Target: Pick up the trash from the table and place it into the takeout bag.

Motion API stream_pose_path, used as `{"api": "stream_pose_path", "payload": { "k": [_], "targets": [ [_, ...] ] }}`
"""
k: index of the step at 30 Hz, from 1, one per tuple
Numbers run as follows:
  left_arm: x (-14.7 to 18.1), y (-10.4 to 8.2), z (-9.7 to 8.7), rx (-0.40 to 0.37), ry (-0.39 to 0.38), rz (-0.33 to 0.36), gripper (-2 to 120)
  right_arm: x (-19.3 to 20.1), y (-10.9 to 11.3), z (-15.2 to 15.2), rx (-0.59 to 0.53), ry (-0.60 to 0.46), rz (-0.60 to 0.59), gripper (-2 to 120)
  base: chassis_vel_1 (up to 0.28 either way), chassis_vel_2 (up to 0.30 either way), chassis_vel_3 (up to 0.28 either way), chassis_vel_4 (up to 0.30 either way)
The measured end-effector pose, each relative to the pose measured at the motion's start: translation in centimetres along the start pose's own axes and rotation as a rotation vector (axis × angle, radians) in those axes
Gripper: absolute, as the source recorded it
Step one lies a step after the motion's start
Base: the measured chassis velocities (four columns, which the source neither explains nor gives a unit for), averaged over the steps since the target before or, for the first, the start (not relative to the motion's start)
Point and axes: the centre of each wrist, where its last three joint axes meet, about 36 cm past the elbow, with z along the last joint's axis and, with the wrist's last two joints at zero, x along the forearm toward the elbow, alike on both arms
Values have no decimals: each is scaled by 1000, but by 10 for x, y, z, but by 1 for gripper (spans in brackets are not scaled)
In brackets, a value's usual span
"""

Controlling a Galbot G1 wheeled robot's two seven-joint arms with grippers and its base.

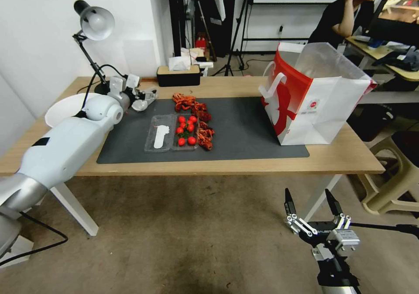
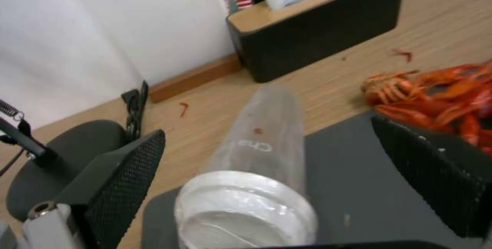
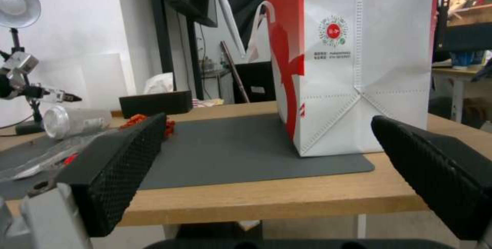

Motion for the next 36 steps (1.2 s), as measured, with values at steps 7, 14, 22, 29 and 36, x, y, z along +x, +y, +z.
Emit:
{"api": "stream_pose_path", "payload": {
  "k": [7,14,22,29,36],
  "targets": [
    [-16,11,4,-9,43,-32,100,2,-2,4,1,8,3,100,0,0,0,0],
    [-22,16,7,5,65,-29,100,2,-2,6,0,8,4,100,0,0,0,0],
    [-24,25,5,61,97,-18,100,2,-3,7,0,7,1,100,0,0,0,0],
    [-26,30,9,167,155,27,100,1,-3,5,0,3,0,100,0,0,0,0],
    [-27,30,14,198,172,43,100,2,-3,4,1,2,2,100,0,0,0,0]
  ]
}}
